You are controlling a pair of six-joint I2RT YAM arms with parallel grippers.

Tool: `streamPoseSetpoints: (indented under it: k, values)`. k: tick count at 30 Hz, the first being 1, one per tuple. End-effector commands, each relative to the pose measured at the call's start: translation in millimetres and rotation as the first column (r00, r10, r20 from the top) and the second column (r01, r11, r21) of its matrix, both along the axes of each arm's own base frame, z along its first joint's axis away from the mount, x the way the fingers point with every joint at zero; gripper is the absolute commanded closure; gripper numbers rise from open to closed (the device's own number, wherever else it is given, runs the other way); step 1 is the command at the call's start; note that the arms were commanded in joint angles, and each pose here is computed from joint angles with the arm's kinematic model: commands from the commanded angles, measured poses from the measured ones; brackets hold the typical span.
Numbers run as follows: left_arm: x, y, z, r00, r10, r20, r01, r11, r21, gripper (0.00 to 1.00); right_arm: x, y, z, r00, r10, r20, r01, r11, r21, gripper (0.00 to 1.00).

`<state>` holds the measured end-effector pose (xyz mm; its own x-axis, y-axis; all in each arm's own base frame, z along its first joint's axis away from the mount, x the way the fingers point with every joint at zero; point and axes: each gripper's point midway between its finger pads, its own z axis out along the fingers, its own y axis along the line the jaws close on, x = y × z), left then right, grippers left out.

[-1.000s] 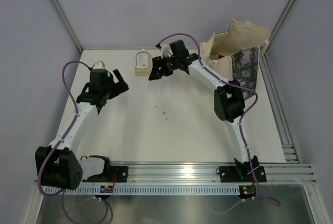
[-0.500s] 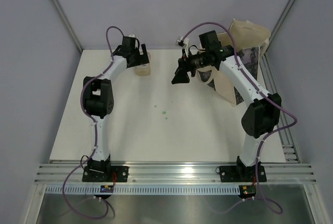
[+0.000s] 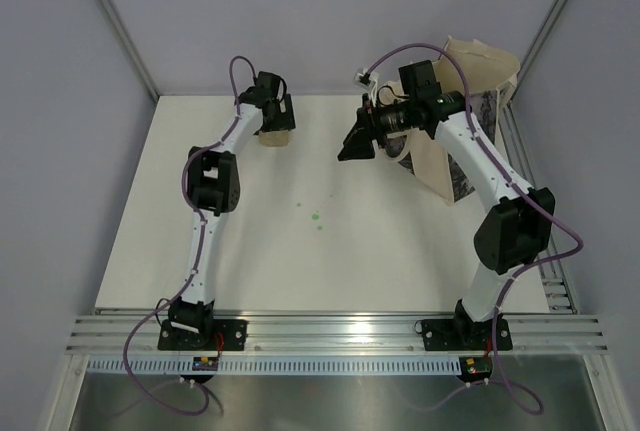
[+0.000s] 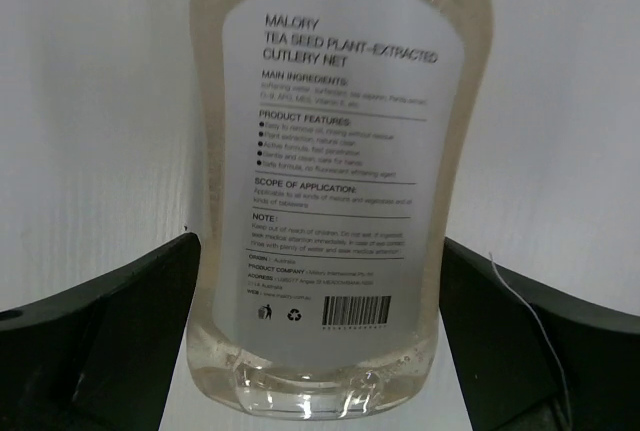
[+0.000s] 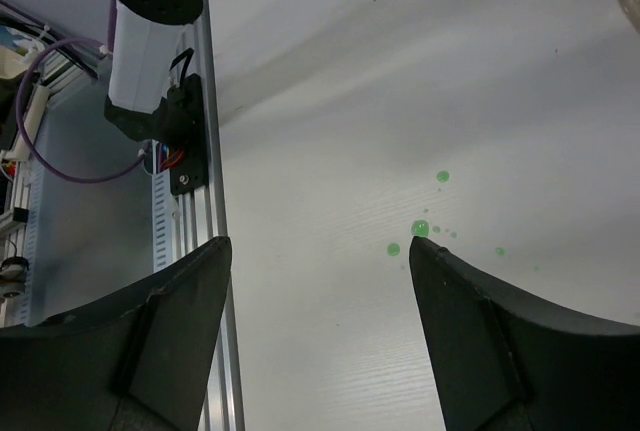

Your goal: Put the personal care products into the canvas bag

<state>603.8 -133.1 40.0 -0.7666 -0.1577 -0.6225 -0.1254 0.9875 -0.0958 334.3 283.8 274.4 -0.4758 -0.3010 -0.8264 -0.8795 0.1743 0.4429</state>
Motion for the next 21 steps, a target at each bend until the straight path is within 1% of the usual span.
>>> streamPoseSetpoints:
  k: [1, 3, 5, 7, 8, 10, 11, 12, 13, 14, 15, 16, 17, 18, 19, 20, 21]
  values:
    - [-22, 4, -15, 0.994, 0.021, -0.105, -0.017, 0.999, 0.038, 0.03, -3, -5, 47, 0.998, -0.001, 0.057, -0.004, 0.995, 0.098, 0.20]
    - [-34, 8, -26, 0.987, 0.024, -0.160, -0.015, 0.998, 0.055, 0.05, 0, -9, 52, 0.998, -0.009, 0.064, 0.002, 0.994, 0.110, 0.21]
    - [-40, 10, -30, 0.983, 0.027, -0.184, -0.015, 0.998, 0.066, 0.17, 0, -11, 56, 0.998, -0.012, 0.068, 0.004, 0.993, 0.118, 0.21]
    - [-43, 11, -28, 0.982, 0.013, -0.187, 0.000, 0.997, 0.071, 0.35, 1, -14, 59, 0.997, -0.014, 0.071, 0.005, 0.992, 0.124, 0.21]
    - [-40, 9, -24, 0.986, 0.006, -0.166, 0.005, 0.998, 0.067, 0.53, 1, -15, 62, 0.997, -0.015, 0.072, 0.006, 0.992, 0.126, 0.21]
    - [-41, 5, -8, 0.991, -0.025, -0.130, 0.030, 0.999, 0.038, 0.69, -1, -17, 68, 0.997, -0.011, 0.078, 0.000, 0.991, 0.136, 0.22]
    - [-33, -3, 5, 0.996, -0.047, -0.073, 0.047, 0.999, 0.000, 0.84, -4, -17, 71, 0.997, -0.007, 0.082, -0.004, 0.990, 0.140, 0.22]
    - [-33, -6, 15, 0.997, -0.061, -0.045, 0.060, 0.998, -0.024, 0.90, -6, -18, 74, 0.996, -0.001, 0.085, -0.011, 0.989, 0.145, 0.21]
    - [-44, -10, 33, 0.997, -0.081, -0.020, 0.080, 0.995, -0.057, 0.95, -8, -18, 77, 0.996, 0.003, 0.093, -0.017, 0.989, 0.149, 0.21]
    - [-40, -23, 52, 0.991, -0.123, 0.055, 0.129, 0.984, -0.125, 1.00, -12, -19, 83, 0.994, 0.010, 0.111, -0.027, 0.988, 0.152, 0.21]
    - [-45, -30, 64, 0.987, -0.133, 0.085, 0.146, 0.974, -0.171, 1.00, -14, -20, 86, 0.993, 0.016, 0.119, -0.034, 0.987, 0.155, 0.21]
    - [-52, -37, 110, 0.972, -0.148, 0.181, 0.187, 0.958, -0.219, 1.00, -16, -20, 90, 0.991, 0.019, 0.134, -0.041, 0.987, 0.158, 0.21]
    - [-66, -48, 102, 0.960, -0.190, 0.206, 0.245, 0.927, -0.283, 1.00, -18, -21, 93, 0.990, 0.020, 0.142, -0.044, 0.986, 0.164, 0.21]
    - [-76, -51, 113, 0.955, -0.179, 0.237, 0.254, 0.907, -0.337, 1.00, -20, -21, 95, 0.989, 0.025, 0.143, -0.049, 0.985, 0.167, 0.20]
    - [-86, -56, 125, 0.943, -0.186, 0.275, 0.285, 0.878, -0.385, 1.00, -22, -21, 93, 0.993, 0.022, 0.114, -0.041, 0.984, 0.171, 0.20]
    - [-111, -66, 143, 0.910, -0.225, 0.349, 0.373, 0.812, -0.449, 1.00, -21, -19, 99, 0.990, 0.017, 0.142, -0.043, 0.982, 0.186, 0.20]
    - [-124, -69, 154, 0.917, -0.186, 0.353, 0.363, 0.757, -0.544, 1.00, -20, -19, 98, 0.992, 0.001, 0.126, -0.026, 0.981, 0.194, 0.20]
